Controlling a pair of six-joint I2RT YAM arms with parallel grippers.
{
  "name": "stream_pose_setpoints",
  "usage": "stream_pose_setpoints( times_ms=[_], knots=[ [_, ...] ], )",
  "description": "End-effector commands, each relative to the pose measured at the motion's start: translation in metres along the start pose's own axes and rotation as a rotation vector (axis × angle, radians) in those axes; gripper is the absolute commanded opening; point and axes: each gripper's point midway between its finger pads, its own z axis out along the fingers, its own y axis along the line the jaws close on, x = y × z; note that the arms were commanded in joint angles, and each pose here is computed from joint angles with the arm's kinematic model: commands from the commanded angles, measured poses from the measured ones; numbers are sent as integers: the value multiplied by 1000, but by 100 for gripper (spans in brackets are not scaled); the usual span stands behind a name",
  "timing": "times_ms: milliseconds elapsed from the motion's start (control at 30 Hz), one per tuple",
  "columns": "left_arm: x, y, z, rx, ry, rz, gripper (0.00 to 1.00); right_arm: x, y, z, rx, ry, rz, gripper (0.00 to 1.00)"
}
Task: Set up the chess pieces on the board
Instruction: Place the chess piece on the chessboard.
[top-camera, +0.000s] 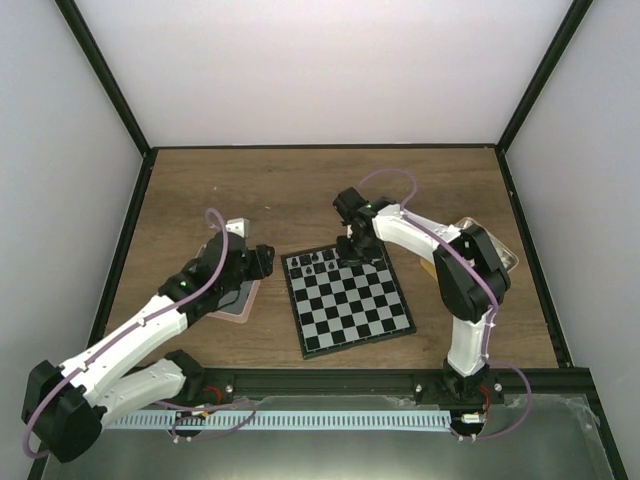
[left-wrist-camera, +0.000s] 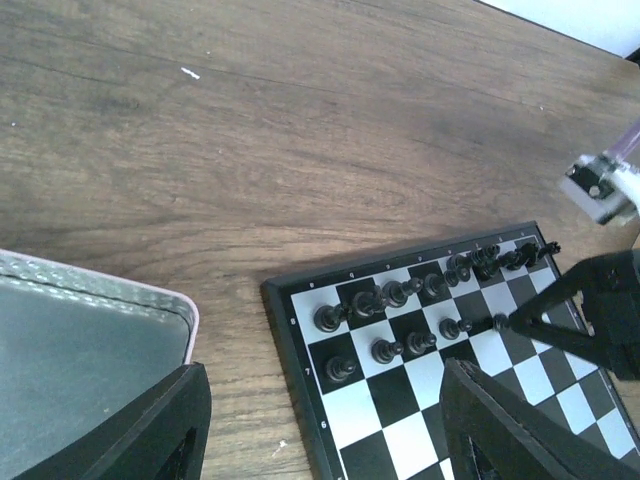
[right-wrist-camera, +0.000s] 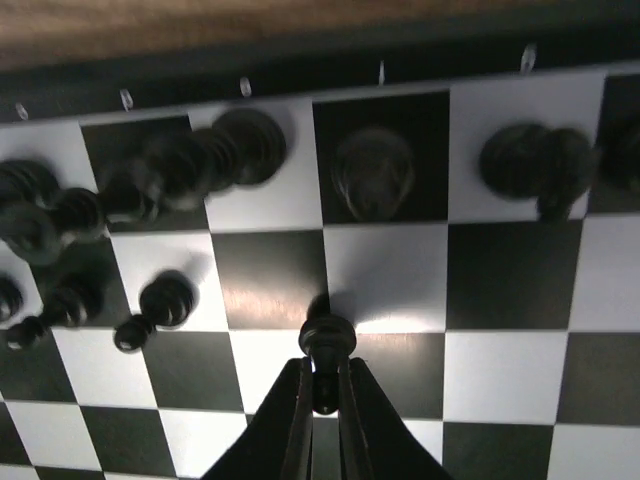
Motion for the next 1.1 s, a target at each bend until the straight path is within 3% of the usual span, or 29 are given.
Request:
stream_pose_setpoints(
  times_ms=[0, 733, 1067],
  knots=[
    [3, 4, -5, 1, -9, -44, 65, -32, 6, -6, 2, -90, -30, 3],
    [9, 12, -2, -22, -3, -46, 65, -29, 16, -12, -41, -50, -57, 7],
    [13, 12, 1, -25, 17, -37, 65, -30, 21, -7, -65, -47, -57, 17]
  ],
)
